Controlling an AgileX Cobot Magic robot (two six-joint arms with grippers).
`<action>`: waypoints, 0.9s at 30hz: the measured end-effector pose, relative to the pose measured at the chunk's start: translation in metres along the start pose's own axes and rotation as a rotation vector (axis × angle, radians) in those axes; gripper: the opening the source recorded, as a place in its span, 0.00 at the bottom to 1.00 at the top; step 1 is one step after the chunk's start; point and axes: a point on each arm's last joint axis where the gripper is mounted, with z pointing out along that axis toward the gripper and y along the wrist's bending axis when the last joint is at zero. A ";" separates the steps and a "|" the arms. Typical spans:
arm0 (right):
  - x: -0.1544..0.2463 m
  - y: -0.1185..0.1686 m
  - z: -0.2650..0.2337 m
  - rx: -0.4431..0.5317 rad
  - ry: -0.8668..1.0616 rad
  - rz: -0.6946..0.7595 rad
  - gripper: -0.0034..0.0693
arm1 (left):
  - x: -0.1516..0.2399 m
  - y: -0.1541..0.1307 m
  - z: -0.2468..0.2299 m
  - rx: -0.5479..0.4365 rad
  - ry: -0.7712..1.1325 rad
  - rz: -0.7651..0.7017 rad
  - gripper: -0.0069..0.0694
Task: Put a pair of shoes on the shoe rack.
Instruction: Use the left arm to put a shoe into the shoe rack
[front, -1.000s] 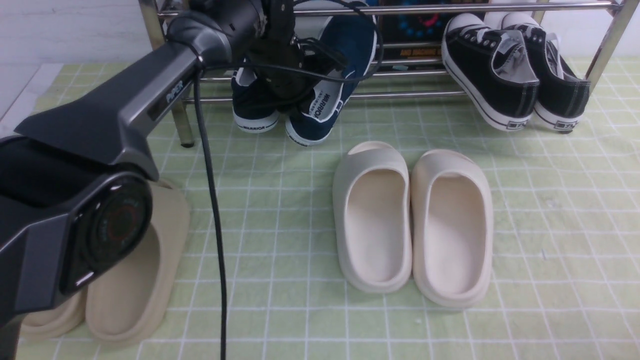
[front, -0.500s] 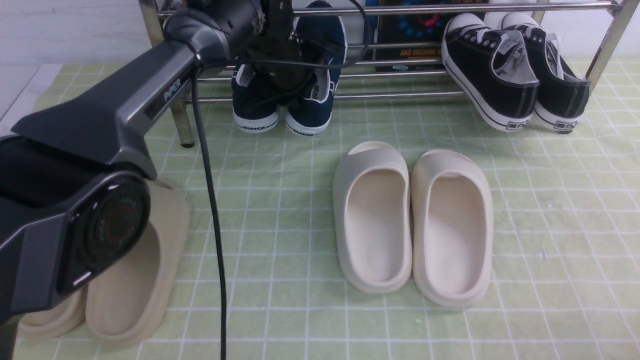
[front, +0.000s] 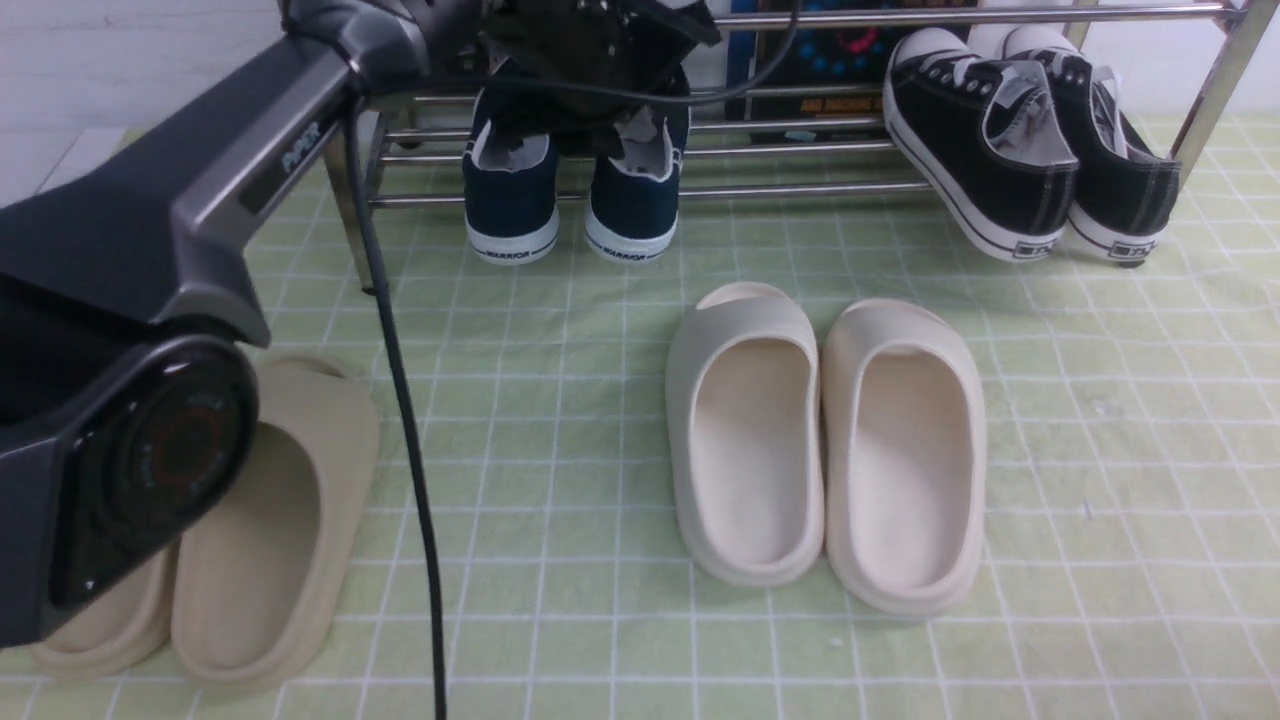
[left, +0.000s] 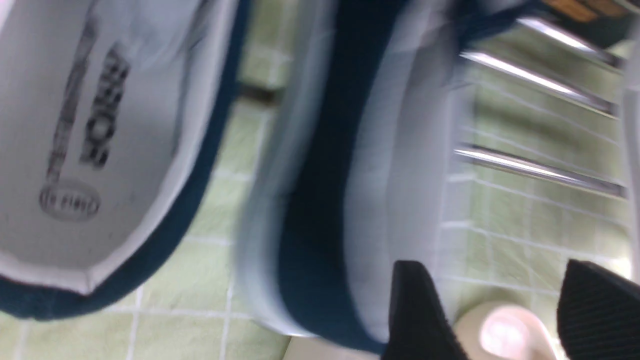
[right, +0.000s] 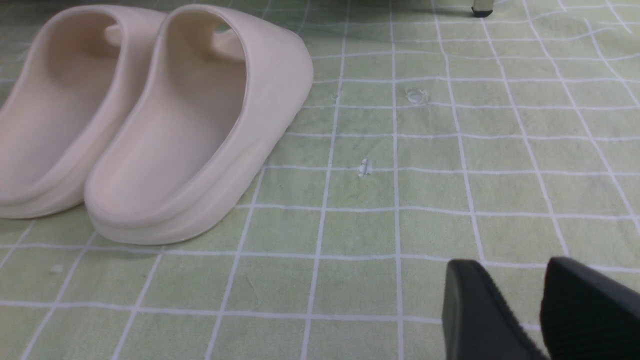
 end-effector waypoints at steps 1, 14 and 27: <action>0.000 0.000 0.000 0.000 0.000 0.000 0.38 | -0.002 -0.002 -0.007 0.003 -0.007 0.037 0.53; 0.000 0.000 0.000 0.000 0.000 0.000 0.38 | 0.021 0.011 -0.019 -0.147 0.274 0.366 0.07; 0.000 0.000 0.000 0.000 0.000 0.000 0.38 | 0.066 0.025 0.065 -0.281 0.378 0.480 0.07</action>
